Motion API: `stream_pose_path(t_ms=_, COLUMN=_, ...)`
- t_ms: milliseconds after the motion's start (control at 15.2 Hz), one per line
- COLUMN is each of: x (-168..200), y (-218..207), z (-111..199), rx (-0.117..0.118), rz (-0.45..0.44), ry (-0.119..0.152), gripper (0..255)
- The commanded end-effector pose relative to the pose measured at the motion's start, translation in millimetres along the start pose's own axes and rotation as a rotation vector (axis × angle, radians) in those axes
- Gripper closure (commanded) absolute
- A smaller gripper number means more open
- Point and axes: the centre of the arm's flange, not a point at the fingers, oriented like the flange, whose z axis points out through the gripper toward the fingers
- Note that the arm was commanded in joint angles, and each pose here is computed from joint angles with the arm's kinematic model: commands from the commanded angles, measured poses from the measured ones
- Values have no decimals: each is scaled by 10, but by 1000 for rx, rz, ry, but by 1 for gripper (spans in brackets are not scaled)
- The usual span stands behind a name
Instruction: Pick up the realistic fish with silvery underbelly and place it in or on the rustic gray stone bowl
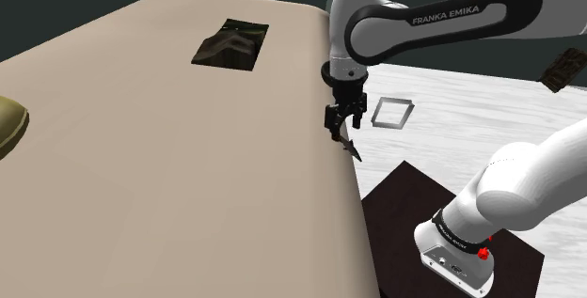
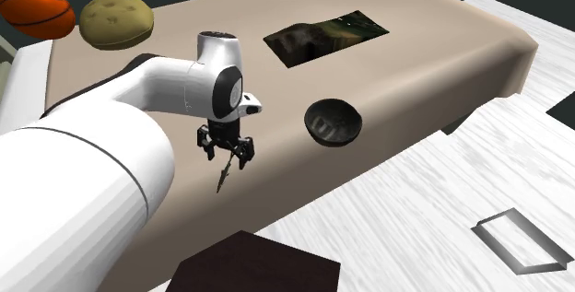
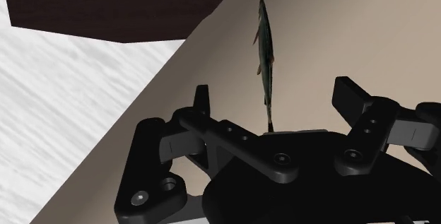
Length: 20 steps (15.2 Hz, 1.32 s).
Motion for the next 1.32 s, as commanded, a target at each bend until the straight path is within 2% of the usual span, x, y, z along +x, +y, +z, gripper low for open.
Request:
stream_pose_path(t_ms=0, x=23, y=-17, z=118, rx=2, rz=3, ry=-4, gripper=0)
stream_pose_path(t_ms=330, x=22, y=-18, z=360, rx=2, rz=3, ry=-4, gripper=0)
stream_pose_path(t_ms=792, x=22, y=-18, z=359, rx=2, rz=3, ry=-4, gripper=0)
stream_pose_path(t_ms=858, x=22, y=-18, z=359, rx=2, rz=3, ry=-4, gripper=255)
stream_pose_path(t_ms=1254, x=22, y=-18, z=360, rx=2, rz=3, ry=-4, gripper=255)
